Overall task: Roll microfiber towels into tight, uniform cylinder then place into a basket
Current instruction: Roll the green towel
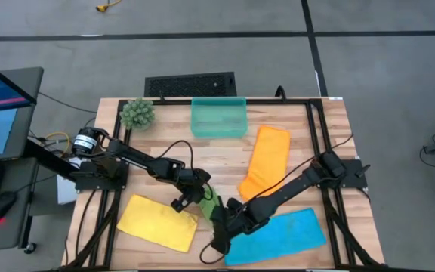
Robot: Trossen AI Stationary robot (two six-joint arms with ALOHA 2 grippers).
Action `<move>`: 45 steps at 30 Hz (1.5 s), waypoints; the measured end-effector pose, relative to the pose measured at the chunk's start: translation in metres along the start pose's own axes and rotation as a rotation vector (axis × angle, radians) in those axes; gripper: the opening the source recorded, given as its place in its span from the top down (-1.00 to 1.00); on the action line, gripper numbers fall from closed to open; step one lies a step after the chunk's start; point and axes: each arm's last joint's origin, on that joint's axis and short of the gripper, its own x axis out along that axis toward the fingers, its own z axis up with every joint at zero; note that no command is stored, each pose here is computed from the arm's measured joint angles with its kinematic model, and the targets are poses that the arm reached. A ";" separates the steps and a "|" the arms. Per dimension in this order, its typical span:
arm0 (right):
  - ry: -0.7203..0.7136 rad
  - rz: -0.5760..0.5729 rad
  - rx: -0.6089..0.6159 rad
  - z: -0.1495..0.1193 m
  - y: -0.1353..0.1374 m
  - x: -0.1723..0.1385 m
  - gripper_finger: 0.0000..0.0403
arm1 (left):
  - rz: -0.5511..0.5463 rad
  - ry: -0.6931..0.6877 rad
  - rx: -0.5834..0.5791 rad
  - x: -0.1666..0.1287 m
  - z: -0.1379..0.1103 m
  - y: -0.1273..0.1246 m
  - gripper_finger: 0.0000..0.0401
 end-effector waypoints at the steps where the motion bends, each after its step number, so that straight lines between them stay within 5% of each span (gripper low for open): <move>1: -0.023 -0.014 0.005 0.001 0.000 0.000 -0.26 | 0.000 0.000 0.009 0.000 0.000 0.000 0.87; 10: -0.092 -0.124 0.031 0.011 -0.022 0.009 -0.26 | 0.010 -0.005 0.053 0.000 0.001 0.001 0.87; 24: -0.050 -0.086 0.152 0.002 -0.039 0.033 -0.26 | 0.033 0.006 0.063 0.000 0.001 0.001 0.87; 29: -0.024 0.026 0.178 0.003 -0.035 0.046 -0.23 | 0.050 0.001 0.060 0.000 0.002 0.002 0.87; 34: -0.057 0.083 0.199 0.009 -0.029 0.052 0.02 | 0.070 0.000 0.032 0.000 0.002 0.003 0.87; 45: -0.025 0.101 0.354 0.010 -0.029 0.055 0.93 | 0.065 0.006 -0.012 0.000 0.001 0.003 0.87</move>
